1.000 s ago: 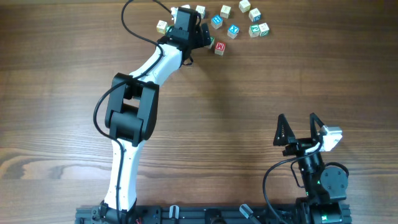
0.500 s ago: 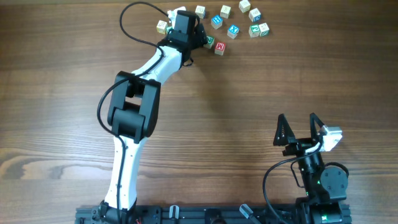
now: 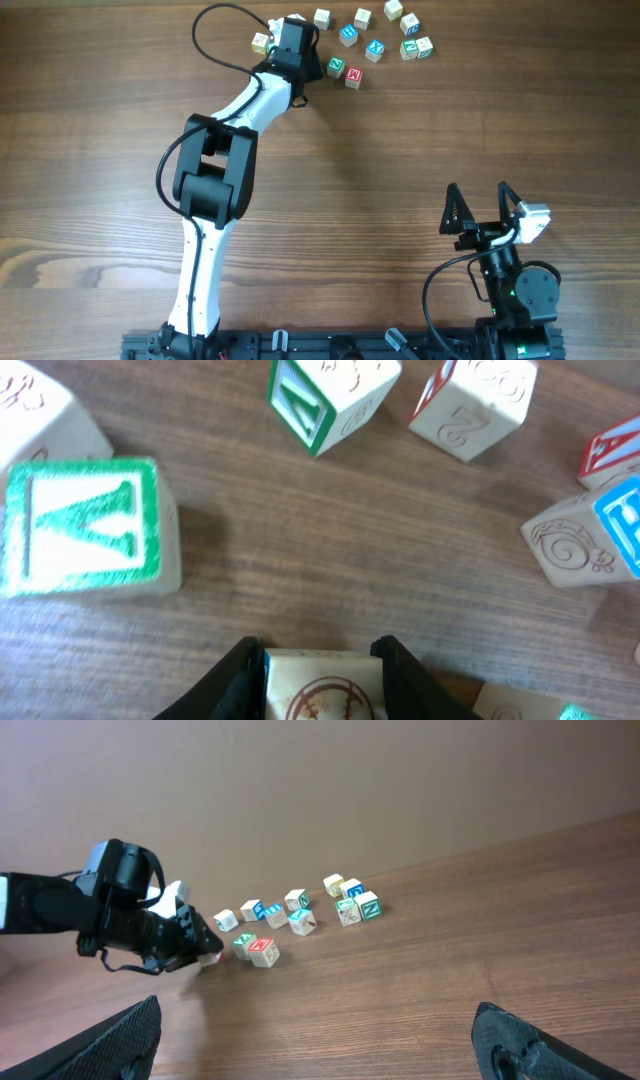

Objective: Form a horizontal line
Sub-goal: 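Reach the left gripper to the block cluster and grasp a white block, then carry the block toward the table center and lower it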

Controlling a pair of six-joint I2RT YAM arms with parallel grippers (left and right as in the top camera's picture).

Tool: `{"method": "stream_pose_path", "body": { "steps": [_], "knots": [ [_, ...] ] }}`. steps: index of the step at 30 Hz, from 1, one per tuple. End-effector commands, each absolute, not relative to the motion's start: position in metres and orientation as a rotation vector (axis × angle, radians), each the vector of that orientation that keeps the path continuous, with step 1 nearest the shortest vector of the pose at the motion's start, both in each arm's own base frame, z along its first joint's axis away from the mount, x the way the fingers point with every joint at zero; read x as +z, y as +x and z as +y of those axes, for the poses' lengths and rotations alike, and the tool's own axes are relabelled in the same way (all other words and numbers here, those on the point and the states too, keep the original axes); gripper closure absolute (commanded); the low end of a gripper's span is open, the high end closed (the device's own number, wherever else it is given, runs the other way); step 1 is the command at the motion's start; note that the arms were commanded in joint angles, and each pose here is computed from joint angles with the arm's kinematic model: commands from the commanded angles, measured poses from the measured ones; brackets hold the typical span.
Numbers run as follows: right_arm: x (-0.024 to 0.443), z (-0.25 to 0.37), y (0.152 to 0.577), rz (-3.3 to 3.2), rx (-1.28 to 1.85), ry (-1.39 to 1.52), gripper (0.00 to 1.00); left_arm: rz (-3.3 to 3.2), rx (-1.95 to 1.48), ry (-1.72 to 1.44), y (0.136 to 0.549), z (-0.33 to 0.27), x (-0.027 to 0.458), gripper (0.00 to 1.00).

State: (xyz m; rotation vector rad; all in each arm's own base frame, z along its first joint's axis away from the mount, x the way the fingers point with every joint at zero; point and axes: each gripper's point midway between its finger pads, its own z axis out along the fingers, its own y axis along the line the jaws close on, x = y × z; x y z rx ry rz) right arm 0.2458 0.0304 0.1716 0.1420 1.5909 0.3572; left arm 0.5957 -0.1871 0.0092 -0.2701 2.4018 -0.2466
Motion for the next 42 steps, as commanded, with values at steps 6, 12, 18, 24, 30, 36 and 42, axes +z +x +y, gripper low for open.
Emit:
{"method": "stream_pose_path", "body": {
  "steps": [6, 12, 18, 24, 30, 36, 42],
  "knots": [
    [0.173, 0.031, 0.246, 1.587, 0.361, 0.144, 0.00, 2.356, -0.214, -0.185, 0.556, -0.166, 0.161, 0.74],
    [0.172, 0.031, 0.246, 1.587, 0.361, 0.144, 0.00, 2.469, -0.195, -0.182, 0.468, -0.152, 0.232, 0.73],
    [0.172, 0.031, 0.246, 1.587, 0.362, 0.144, 0.00, 2.681, -0.141, -0.245, 0.375, -0.155, 0.239, 0.75],
    [0.173, 0.031, 0.246, 1.586, 0.361, 0.143, 0.00, 2.781, 0.047, -0.378, 0.346, -0.152, 0.167, 0.79],
    [0.173, 0.031, 0.246, 1.586, 0.361, 0.143, 0.00, 2.790, 0.031, -0.358, 0.335, -0.156, 0.072, 0.79],
    [0.173, 0.031, 0.246, 1.586, 0.361, 0.143, 0.00, 2.750, -0.008, -0.281, 0.334, -0.158, 0.037, 0.83],
    [0.173, 0.031, 0.246, 1.586, 0.361, 0.143, 0.00, 2.719, -0.004, -0.041, 0.337, -0.162, 0.025, 0.83]
  ]
}}
